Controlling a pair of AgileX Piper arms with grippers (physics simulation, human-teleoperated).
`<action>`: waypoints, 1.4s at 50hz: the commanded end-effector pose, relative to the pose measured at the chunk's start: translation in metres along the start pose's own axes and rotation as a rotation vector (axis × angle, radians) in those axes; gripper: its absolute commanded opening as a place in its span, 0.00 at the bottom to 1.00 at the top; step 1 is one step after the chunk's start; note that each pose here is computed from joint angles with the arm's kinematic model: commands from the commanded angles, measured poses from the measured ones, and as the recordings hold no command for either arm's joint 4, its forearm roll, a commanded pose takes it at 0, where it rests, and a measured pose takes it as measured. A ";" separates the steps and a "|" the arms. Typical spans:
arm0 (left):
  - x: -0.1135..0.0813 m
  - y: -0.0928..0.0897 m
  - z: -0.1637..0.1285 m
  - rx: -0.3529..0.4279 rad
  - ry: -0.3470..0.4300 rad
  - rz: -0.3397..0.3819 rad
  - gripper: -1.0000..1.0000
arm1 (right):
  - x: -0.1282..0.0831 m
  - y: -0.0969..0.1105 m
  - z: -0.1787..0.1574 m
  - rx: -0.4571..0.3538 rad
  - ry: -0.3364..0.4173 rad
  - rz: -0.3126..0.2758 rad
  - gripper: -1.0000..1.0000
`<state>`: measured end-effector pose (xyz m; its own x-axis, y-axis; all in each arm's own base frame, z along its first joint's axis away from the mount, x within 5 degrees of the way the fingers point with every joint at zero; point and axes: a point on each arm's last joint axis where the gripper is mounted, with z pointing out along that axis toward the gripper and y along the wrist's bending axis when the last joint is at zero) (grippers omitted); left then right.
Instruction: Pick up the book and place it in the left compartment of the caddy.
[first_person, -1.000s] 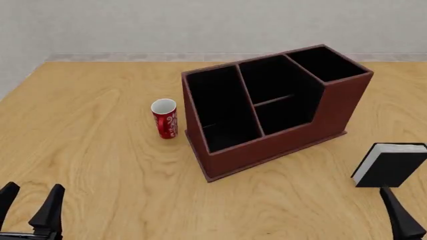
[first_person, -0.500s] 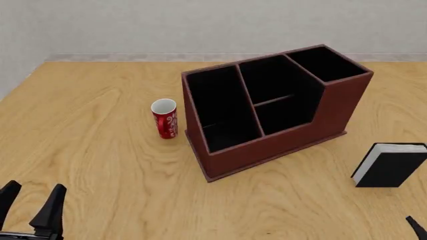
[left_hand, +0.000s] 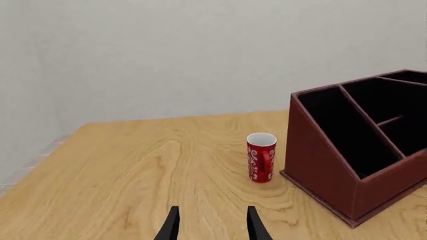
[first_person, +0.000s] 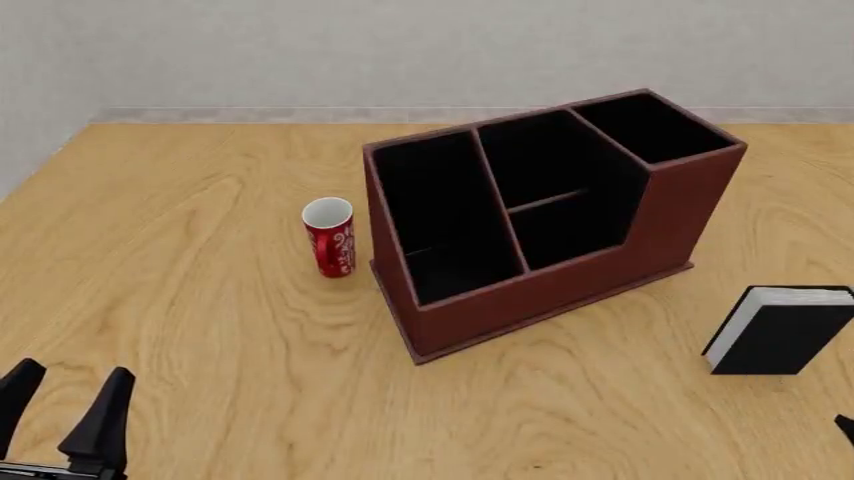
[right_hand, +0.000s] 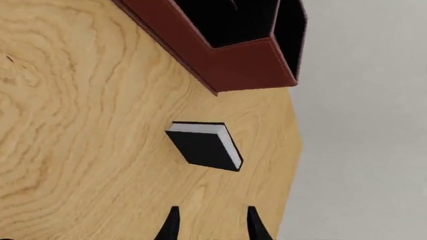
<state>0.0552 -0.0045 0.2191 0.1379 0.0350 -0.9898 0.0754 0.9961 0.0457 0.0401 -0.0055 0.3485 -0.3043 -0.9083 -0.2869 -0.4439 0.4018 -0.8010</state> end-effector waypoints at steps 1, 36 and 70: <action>-0.001 0.000 0.000 -0.001 -0.004 -0.004 1.00 | -0.001 -0.013 0.028 -0.023 0.047 -0.089 1.00; -0.002 0.001 0.000 -0.021 -0.004 0.010 1.00 | 0.018 -0.020 0.123 -0.054 0.139 -0.286 1.00; 0.003 0.003 0.000 -0.053 0.016 0.007 1.00 | 0.032 -0.024 0.182 -0.090 0.166 -0.349 1.00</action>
<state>0.0556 -0.0022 0.2176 0.1303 0.0407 -0.9906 0.0332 0.9984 0.0454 0.1788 -0.0584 0.2742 -0.2545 -0.9642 0.0750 -0.6033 0.0976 -0.7915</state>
